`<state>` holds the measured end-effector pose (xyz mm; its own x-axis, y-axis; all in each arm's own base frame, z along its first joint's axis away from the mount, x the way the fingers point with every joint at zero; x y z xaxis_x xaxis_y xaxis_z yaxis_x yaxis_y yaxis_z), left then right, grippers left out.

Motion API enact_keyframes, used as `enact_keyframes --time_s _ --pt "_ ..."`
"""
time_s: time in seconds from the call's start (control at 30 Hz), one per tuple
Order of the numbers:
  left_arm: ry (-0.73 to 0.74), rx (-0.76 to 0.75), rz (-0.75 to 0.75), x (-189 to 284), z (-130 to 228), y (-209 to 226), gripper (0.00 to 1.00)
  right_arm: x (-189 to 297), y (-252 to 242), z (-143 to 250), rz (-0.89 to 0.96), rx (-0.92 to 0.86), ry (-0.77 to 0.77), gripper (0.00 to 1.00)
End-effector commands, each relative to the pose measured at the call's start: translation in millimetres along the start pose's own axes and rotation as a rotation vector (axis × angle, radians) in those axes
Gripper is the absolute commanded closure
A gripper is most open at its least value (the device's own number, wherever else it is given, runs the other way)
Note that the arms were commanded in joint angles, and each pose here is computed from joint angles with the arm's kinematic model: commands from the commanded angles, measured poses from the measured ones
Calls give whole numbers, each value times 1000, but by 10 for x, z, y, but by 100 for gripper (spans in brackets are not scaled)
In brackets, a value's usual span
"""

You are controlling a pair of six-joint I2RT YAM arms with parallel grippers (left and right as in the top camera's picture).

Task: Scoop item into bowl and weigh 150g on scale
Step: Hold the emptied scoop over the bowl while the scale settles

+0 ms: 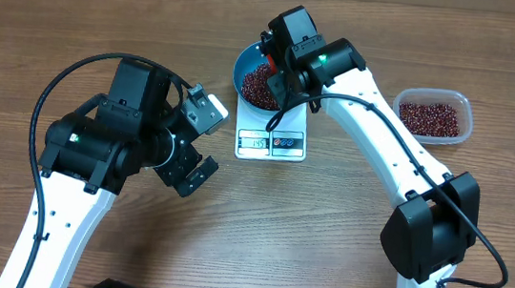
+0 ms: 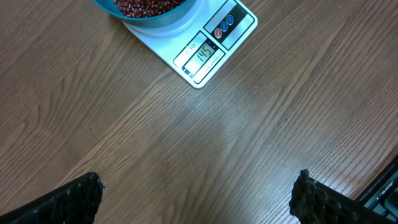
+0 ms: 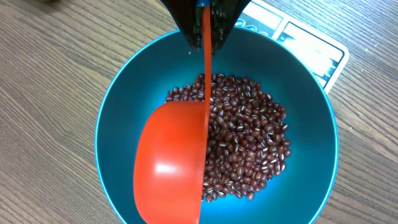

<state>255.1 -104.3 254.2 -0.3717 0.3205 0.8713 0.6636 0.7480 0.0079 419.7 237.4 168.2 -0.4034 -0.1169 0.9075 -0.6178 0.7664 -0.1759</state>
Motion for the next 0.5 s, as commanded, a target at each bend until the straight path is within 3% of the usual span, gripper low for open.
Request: enact_keyframes --time_s 0.0,0.33,0.47 --pt "-4 14 17 -15 -14 -10 0 304 -49 -165 20 -6 -84 96" --pt "-4 15 17 -15 -14 -10 0 304 -54 -171 23 -5 -86 96" --pt "-4 15 17 -15 -14 -10 0 313 -208 -145 122 -8 -69 96"
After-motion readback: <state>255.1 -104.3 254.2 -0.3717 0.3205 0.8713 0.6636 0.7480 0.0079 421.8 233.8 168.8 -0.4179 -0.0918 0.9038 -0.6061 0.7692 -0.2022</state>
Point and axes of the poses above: each gripper's point midway between its finger pads, its own x axis back along the fingers, its own y axis along the line the jaws close on, z = x × y, the point moved 2 cm from there along x, back along the fingers, and after that the axes turned 4 degrees about x, right-handed, at the moved point
